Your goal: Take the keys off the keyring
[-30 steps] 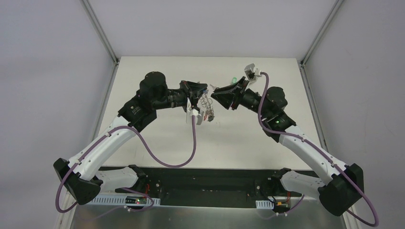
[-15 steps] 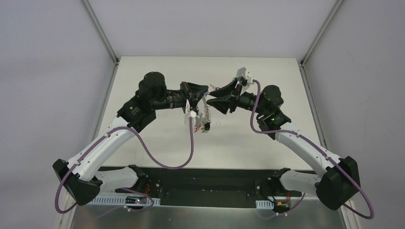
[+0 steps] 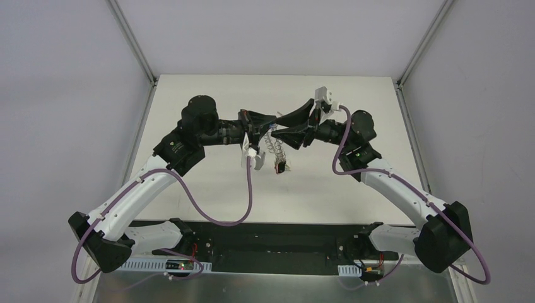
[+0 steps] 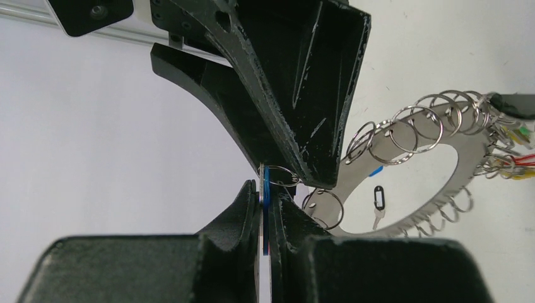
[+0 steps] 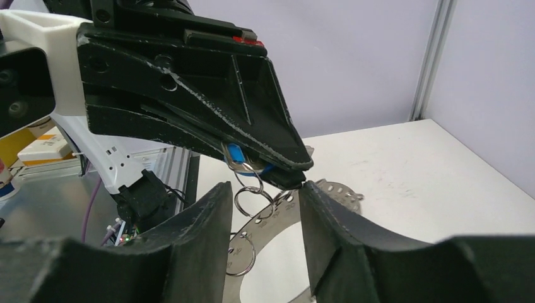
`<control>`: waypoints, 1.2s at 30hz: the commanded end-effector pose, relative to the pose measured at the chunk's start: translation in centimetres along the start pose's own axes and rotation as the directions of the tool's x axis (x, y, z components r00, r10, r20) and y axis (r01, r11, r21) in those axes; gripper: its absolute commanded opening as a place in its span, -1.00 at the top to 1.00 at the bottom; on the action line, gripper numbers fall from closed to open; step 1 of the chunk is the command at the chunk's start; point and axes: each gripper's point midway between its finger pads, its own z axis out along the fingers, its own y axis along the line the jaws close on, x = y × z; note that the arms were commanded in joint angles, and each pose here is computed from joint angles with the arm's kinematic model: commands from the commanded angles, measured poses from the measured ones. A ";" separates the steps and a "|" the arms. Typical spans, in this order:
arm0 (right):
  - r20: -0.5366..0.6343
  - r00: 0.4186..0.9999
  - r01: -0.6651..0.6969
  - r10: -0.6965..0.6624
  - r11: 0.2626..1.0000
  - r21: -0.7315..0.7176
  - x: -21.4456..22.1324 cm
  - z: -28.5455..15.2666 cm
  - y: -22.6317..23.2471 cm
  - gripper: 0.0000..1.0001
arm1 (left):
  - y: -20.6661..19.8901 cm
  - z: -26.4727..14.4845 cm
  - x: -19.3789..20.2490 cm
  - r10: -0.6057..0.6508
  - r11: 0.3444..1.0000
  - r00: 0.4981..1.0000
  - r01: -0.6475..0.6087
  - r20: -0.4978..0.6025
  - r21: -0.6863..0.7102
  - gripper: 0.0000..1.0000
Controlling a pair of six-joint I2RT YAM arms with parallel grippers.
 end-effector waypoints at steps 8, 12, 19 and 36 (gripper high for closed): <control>0.060 0.997 0.063 -0.055 0.988 -0.142 -3.0 -0.1 3.2 0.16 | 3.4 -1.5 -3.0 0.080 0.993 0.995 -0.073 0.065 -0.097 1.00; 0.064 0.998 0.036 -0.024 0.983 -0.181 -3.2 -0.5 4.4 0.26 | 3.4 -1.5 -3.0 0.080 0.992 0.995 -0.074 0.063 -0.099 1.00; 0.061 0.998 0.009 0.005 0.974 -0.226 -3.4 -1.0 5.8 0.35 | 3.5 -1.6 -3.0 0.082 0.992 0.995 -0.076 0.058 -0.103 1.00; 0.085 0.996 -0.010 0.025 0.984 -0.178 -4.3 -0.9 5.4 1.00 | 3.4 -1.8 -3.1 0.082 0.992 0.995 -0.075 0.061 -0.104 1.00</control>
